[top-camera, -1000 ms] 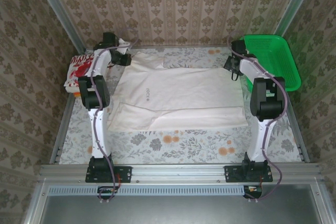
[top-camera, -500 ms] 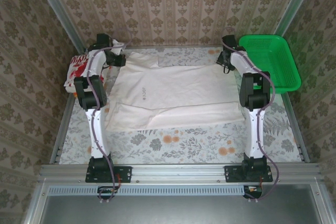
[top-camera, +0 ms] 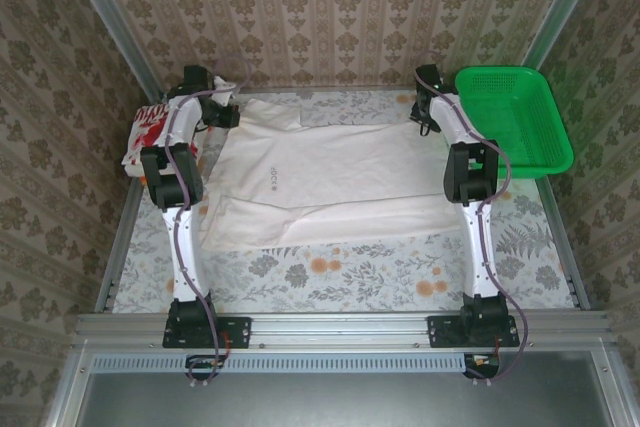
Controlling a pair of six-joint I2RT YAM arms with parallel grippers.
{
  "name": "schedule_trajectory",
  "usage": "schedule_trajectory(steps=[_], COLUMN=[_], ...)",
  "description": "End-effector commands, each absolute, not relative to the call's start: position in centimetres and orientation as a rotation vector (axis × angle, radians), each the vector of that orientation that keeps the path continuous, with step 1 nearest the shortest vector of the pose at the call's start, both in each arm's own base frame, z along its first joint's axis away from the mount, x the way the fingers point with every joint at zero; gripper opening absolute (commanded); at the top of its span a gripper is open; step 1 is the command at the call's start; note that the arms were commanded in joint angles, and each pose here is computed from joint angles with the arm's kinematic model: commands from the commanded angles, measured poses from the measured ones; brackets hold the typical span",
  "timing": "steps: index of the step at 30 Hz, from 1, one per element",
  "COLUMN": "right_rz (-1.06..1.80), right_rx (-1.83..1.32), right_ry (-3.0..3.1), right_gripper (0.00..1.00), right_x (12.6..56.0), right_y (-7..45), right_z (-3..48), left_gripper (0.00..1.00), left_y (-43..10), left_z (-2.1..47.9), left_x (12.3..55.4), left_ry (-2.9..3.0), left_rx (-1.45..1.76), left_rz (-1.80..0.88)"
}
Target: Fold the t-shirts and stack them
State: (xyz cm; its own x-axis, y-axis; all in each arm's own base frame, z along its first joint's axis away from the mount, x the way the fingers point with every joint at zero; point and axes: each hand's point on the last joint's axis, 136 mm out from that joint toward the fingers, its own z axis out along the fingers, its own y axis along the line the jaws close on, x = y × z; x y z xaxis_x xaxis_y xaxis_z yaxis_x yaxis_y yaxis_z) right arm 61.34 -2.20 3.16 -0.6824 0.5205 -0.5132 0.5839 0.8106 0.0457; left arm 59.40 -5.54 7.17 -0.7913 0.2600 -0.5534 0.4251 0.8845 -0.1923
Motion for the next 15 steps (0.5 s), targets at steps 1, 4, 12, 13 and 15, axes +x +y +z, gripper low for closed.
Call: schedule_trajectory(steps=[1, 4, 12, 13, 15], right_rz=[-0.23, -0.228, -0.215, -0.213, -0.211], right_rx=[0.838, 0.831, 0.833, 0.825, 0.803], right_ry=[2.513, 2.524, 2.543, 2.54, 2.529], right_gripper=[0.49, 0.39, 0.0, 0.0, 0.0], right_x=[60.7, 60.8, 60.5, 60.5, 60.7], right_y=[-2.5, -2.5, -2.1, -2.1, -1.9], right_z=[2.4, 2.3, 2.3, 2.6, 3.6], left_gripper=[0.0, 0.0, 0.0, 0.0, 0.0], left_y=[-5.2, -5.3, -5.2, -5.1, -5.2], left_z=[10.3, 10.3, 10.3, 10.4, 10.7], left_x=[59.4, 59.4, 59.3, 59.3, 59.3], left_ry=[2.455, 2.45, 2.442, 2.44, 2.43], left_rx=[0.528, 0.528, 0.526, 0.526, 0.529], left_rz=[-0.416, -0.426, -0.441, -0.442, -0.445])
